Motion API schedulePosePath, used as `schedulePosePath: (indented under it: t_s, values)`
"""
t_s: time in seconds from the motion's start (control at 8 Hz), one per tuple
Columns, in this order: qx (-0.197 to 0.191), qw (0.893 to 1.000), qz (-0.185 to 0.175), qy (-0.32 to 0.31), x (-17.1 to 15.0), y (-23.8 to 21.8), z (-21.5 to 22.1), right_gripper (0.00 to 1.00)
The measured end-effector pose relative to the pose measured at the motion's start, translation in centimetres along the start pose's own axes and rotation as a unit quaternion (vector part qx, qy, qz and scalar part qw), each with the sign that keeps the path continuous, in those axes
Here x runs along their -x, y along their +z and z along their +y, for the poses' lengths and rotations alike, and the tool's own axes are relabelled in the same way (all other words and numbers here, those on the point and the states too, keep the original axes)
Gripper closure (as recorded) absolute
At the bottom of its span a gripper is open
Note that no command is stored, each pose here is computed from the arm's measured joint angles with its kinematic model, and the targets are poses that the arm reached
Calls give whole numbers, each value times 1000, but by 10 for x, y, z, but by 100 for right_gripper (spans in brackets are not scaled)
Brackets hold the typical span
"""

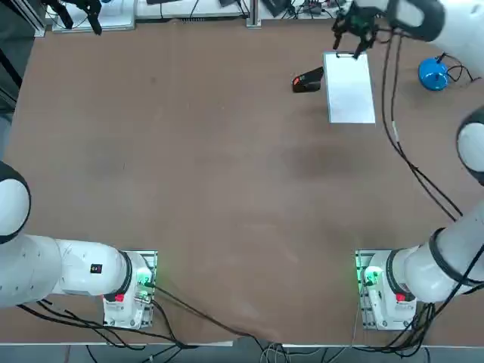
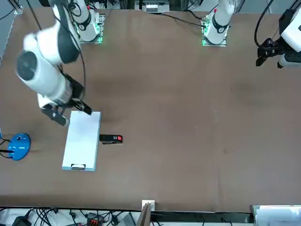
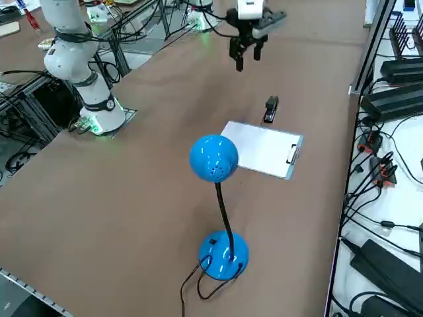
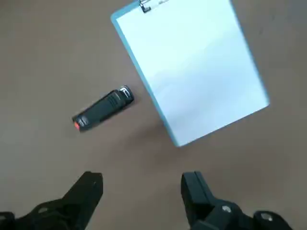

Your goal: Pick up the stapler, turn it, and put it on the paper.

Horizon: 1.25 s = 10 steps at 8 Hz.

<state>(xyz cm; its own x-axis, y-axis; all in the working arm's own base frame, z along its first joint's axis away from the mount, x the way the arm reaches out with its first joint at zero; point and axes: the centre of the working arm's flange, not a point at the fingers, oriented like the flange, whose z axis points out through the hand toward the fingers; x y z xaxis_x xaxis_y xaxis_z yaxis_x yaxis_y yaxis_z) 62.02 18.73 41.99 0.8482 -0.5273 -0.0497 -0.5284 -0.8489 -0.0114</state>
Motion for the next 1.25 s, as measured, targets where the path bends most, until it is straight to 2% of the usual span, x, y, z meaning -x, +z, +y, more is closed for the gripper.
schedulePosePath:
  t_s: [0.25, 0.38, 0.62, 0.88, 1.0, 1.25]
  values:
    - [-3, 995, 5, 103, 16, 51, -48, 0]
    - [-6, 988, 7, 157, 16, 69, -68, 1]
    - [-1, 962, 7, 272, 2, 102, -87, 7]
    - [-6, 931, 15, 366, -17, 126, -92, 6]
    - [-7, 918, 18, 397, -22, 136, -93, 4]
    - [2, 900, 31, 434, -24, 158, -95, 1]
